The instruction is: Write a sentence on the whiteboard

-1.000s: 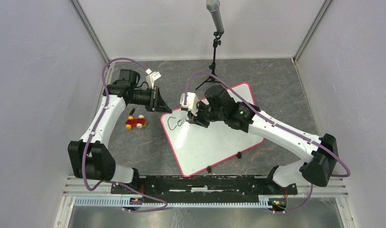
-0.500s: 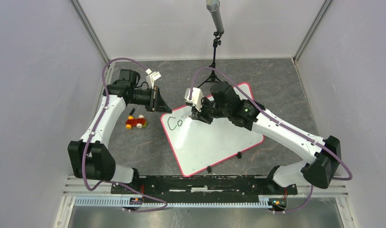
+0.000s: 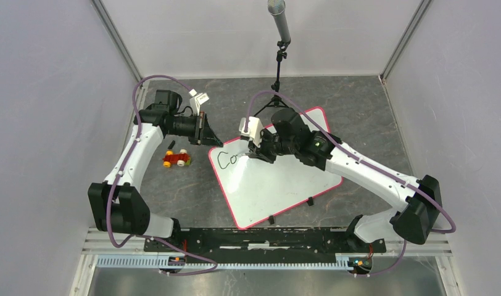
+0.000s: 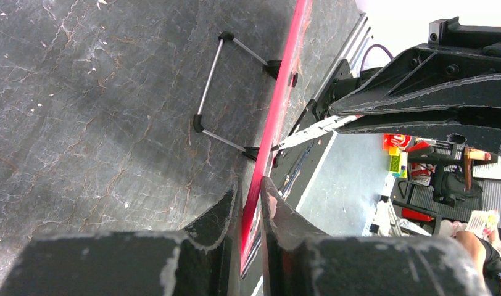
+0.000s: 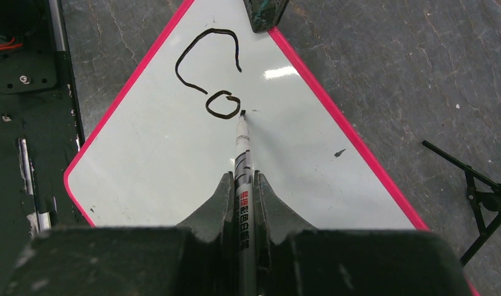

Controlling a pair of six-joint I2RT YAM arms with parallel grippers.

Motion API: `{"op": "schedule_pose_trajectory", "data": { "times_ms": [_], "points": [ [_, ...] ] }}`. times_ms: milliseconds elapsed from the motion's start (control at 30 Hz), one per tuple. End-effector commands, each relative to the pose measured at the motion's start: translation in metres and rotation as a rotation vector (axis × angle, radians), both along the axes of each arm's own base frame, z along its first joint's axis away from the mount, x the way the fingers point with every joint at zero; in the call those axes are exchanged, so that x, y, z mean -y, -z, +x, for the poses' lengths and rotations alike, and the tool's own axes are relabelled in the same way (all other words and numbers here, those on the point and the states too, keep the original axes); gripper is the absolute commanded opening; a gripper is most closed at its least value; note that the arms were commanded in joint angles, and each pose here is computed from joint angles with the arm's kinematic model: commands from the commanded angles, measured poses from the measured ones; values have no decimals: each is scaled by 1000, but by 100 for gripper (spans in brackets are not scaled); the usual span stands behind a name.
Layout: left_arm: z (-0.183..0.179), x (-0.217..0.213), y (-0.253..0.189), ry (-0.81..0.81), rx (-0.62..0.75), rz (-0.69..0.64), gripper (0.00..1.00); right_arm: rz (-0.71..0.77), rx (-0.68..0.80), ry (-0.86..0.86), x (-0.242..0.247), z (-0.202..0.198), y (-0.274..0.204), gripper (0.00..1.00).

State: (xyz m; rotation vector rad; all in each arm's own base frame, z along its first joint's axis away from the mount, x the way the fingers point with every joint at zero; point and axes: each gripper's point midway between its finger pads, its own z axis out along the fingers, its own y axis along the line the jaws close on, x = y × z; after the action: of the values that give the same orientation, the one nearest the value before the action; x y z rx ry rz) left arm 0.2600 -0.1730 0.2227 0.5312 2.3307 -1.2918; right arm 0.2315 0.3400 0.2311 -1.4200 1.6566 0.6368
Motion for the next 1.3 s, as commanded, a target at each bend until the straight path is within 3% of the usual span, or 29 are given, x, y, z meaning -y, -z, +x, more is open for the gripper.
{"op": "schedule_pose_trajectory", "data": {
  "times_ms": [0, 600, 1267],
  "points": [
    [2, 2, -7, 37, 74, 14, 2, 12, 42, 49, 6, 14, -7, 0],
    [4, 2, -7, 36, 73, 16, 2, -35, -23, -5, 15, -12, 23, 0],
    [4, 3, -6, 36, 70, 18, 3, -1, 51, 78, 23, 28, -13, 0]
  ]
}}
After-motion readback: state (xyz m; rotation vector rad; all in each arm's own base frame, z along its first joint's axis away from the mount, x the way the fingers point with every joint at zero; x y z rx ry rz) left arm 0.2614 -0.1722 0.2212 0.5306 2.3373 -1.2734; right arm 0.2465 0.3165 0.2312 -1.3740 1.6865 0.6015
